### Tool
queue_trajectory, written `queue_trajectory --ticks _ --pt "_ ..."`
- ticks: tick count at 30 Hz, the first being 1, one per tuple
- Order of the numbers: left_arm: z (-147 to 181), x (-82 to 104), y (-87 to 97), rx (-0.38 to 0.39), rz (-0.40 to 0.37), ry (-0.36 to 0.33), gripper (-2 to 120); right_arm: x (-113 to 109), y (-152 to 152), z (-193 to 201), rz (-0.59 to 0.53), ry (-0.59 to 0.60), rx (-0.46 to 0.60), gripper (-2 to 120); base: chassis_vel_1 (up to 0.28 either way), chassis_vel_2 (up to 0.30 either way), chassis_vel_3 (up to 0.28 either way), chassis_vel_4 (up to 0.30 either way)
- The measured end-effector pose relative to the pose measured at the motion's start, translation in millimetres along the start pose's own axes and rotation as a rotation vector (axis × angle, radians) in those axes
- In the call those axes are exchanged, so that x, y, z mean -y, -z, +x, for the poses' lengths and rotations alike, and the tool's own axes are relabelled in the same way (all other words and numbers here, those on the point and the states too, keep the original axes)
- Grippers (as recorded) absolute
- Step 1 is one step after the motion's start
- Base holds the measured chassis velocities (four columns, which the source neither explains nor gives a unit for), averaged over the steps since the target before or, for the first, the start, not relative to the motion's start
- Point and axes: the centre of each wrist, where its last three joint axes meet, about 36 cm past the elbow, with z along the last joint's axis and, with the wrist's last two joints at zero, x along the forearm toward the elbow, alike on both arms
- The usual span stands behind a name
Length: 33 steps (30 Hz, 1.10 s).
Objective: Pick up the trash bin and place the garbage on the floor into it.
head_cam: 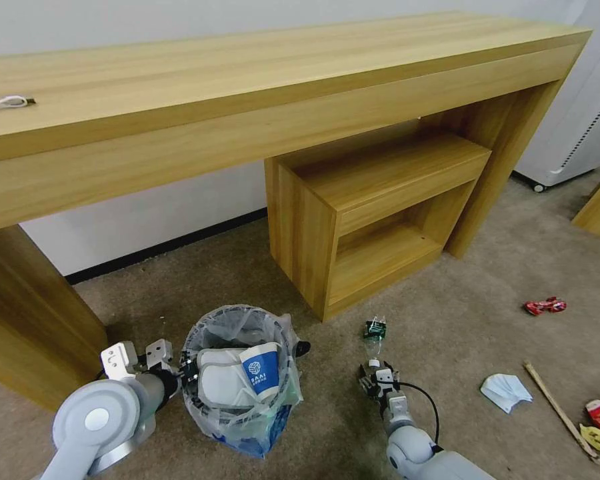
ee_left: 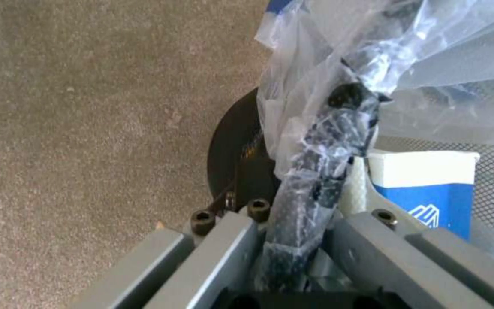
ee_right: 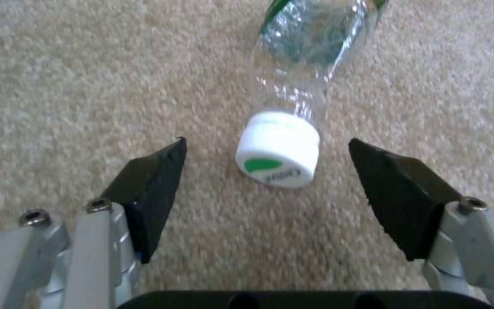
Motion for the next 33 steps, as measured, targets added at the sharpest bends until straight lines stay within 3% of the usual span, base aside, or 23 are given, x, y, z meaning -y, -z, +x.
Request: queue_trajectory --ticks 10,17,19,33 --pt "-1 0.1 -0.6 0.0 -0.001 0.001 0 1 1 -3 0.009 -0.004 0.004 79 0.0 0.0 0.0 0.0" --pt "-1 0.2 -0.7 0.0 0.0 0.0 0 3 -4 -1 0.012 -0.01 0.001 62 0.0 0.0 0.0 0.0" --pt "0 0.4 -0.9 0.0 0.0 -0.001 0 4 -5 0 0.014 -0.014 0.0 51 0.0 0.0 0.0 0.0" --pt "0 0.1 -2.5 -0.001 0.003 -0.003 0 -4 -9 -5 0.018 -0.006 0.01 39 0.0 0.0 0.0 0.0"
